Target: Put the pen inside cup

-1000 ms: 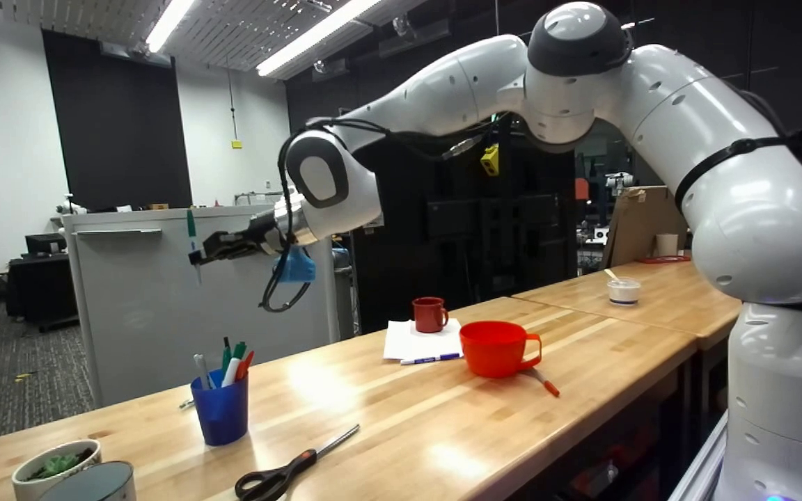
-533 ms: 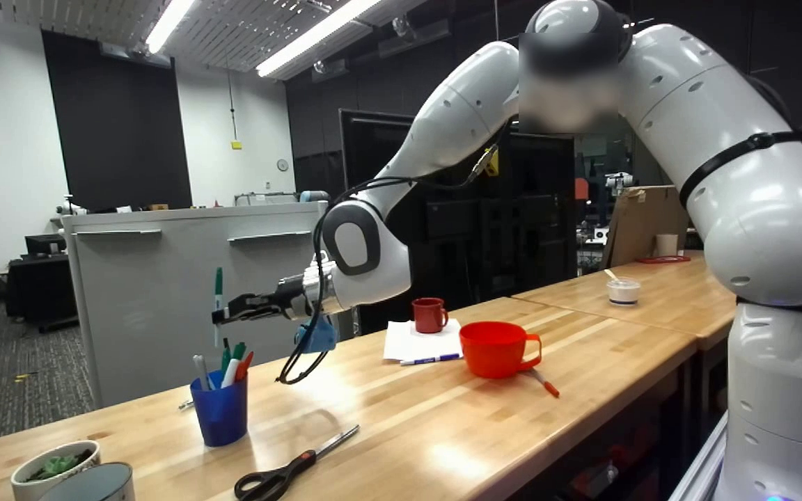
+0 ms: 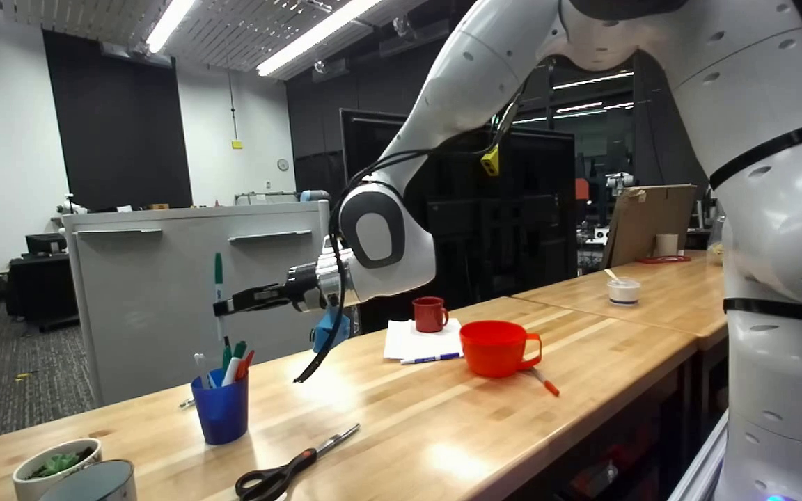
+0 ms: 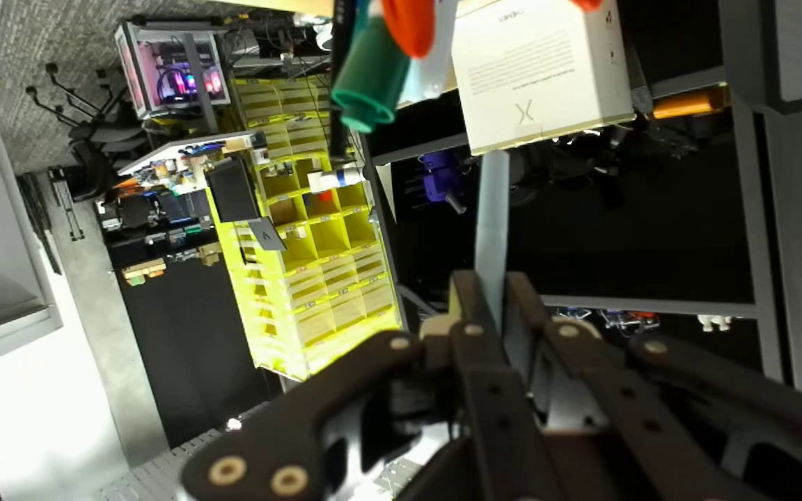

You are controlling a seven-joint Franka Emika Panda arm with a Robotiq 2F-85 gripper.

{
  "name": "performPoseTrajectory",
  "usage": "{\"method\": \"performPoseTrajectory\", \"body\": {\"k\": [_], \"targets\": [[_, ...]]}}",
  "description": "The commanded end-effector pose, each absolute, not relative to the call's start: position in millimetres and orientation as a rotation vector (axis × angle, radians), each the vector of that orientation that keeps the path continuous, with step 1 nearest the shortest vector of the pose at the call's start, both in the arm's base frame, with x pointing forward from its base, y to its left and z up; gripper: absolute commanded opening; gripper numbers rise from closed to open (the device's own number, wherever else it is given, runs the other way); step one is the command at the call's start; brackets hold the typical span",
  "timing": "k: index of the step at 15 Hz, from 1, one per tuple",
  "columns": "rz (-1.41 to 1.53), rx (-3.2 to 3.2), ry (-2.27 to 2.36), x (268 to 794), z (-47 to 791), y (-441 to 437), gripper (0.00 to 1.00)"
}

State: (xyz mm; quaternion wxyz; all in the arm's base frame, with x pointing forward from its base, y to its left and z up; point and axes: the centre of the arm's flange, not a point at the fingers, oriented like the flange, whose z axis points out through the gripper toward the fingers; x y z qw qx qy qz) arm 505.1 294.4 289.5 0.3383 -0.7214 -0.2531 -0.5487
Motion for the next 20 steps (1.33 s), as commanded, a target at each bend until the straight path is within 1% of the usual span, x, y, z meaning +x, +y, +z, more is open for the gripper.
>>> {"method": "performPoseTrajectory", "body": {"k": [1,9,20], "targets": [[-1.47,-1.879,-0.686,467,286,299,0.03],[-1.471,-1.845,-0.723,466,265,297,0.03],[-1.54,-1.732,-0.762,492,238,301,0.03]]}}
